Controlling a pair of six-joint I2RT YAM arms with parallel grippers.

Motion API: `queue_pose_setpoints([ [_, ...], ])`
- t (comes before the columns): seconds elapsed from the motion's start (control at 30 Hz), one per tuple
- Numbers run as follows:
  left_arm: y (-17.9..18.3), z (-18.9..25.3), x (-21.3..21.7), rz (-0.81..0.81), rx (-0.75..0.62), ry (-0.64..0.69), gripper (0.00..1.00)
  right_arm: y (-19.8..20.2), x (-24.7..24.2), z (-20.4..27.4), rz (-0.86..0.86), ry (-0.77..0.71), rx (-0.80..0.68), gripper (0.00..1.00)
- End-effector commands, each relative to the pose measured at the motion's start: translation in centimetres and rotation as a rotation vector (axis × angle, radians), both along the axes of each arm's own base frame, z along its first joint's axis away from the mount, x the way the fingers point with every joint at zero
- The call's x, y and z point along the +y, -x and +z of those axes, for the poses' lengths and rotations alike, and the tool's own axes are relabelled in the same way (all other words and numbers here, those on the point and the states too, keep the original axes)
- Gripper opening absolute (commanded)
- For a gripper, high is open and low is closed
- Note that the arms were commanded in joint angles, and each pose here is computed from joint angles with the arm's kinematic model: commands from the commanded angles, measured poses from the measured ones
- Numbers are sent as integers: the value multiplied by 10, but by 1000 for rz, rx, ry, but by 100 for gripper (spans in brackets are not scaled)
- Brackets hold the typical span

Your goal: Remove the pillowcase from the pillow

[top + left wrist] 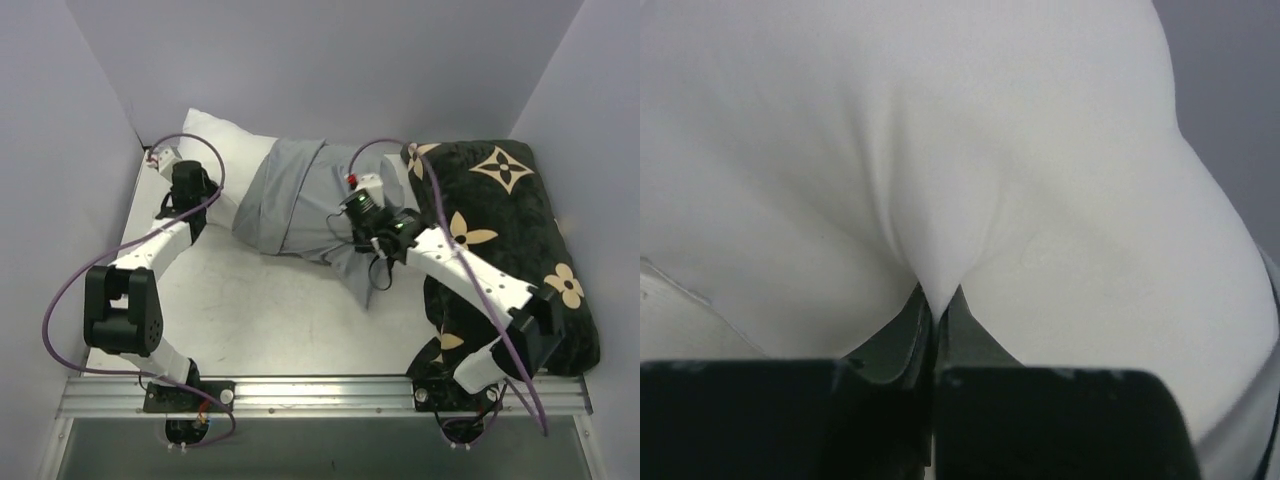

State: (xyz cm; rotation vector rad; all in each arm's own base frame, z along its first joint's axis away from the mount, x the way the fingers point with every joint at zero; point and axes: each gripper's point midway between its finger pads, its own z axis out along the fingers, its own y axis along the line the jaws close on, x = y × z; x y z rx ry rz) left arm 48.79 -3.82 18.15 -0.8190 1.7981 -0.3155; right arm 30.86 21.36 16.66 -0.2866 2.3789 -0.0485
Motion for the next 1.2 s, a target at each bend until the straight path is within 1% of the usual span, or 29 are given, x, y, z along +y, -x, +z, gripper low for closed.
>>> queue_pose_setpoints([
  [0.0, -8, 37, 71, 137, -46, -16, 0, 7, -79, 44, -169, -5, -73, 0],
  [0.03, -8, 37, 77, 142, -37, -21, 0, 13, -93, 58, -193, -41, -99, 0],
  [0.07, -7, 38, 84, 152, -34, -26, 0, 11, -116, 61, -256, -45, -106, 0],
  [0.17, -6, 41, 103, 192, -21, -40, 0, 20, -148, 87, -334, -110, -152, 0],
  [0.2, -7, 43, 106, 201, -22, -42, 0, 19, -165, 96, -388, -128, -173, 0],
  [0.23, -3, 38, 109, 208, 5, -43, 0, 23, -174, 112, -415, -158, -212, 0],
  [0.3, -1, 35, 111, 221, 29, -50, 0, 25, -195, 129, -481, -195, -254, 0],
  [0.47, 1, 27, 120, 238, 68, -59, 0, 39, -228, 182, -580, -300, -380, 0],
  [0.57, 1, 22, 122, 239, 92, -65, 0, 41, -230, 201, -587, -376, -412, 0],
  [0.6, 0, 22, 120, 228, 91, -60, 0, 40, -226, 204, -573, -397, -411, 0],
  [0.63, 0, 22, 119, 221, 93, -58, 0, 38, -212, 206, -516, -445, -395, 0],
  [0.7, 1, 23, 114, 199, 87, -52, 0, 34, -188, 204, -418, -495, -355, 0],
  [0.73, 0, 25, 112, 190, 80, -58, 0, 28, -182, 197, -405, -471, -330, 0],
  [0.77, 1, 27, 110, 182, 76, -61, 0, 29, -158, 190, -318, -432, -299, 0],
  [0.83, 2, 27, 101, 156, 82, -66, 0, 21, -135, 168, -257, -368, -228, 0],
  [0.87, 2, 28, 98, 149, 81, -68, 0, 23, -113, 160, -188, -331, -203, 3],
  [0.9, 3, 26, 95, 143, 85, -68, 0, 18, -103, 142, -170, -282, -158, 8],
  [0.93, 4, 25, 94, 141, 86, -65, 0, 18, -91, 134, -134, -252, -142, 17],
  [0.97, 4, 25, 94, 140, 85, -64, 0, 19, -79, 125, -106, -217, -127, 21],
  [1.0, 5, 23, 93, 140, 87, -63, 0, 16, -69, 118, -86, -217, -115, 24],
  [1.03, 6, 21, 92, 137, 87, -62, 0, 13, -60, 95, -60, -194, -69, 28],
  [1.07, 6, 20, 91, 133, 89, -62, 0, 16, -43, 86, -5, -236, -37, 30],
  [1.1, 7, 18, 88, 127, 93, -61, 0, 9, -30, 78, 14, -270, -28, 33],
  [1.13, 8, 14, 87, 126, 97, -60, 0, 11, -25, 60, 27, -274, 12, 37],
  [1.17, 8, 13, 85, 122, 100, -58, 0, 12, -18, 52, 41, -286, 25, 41],
])
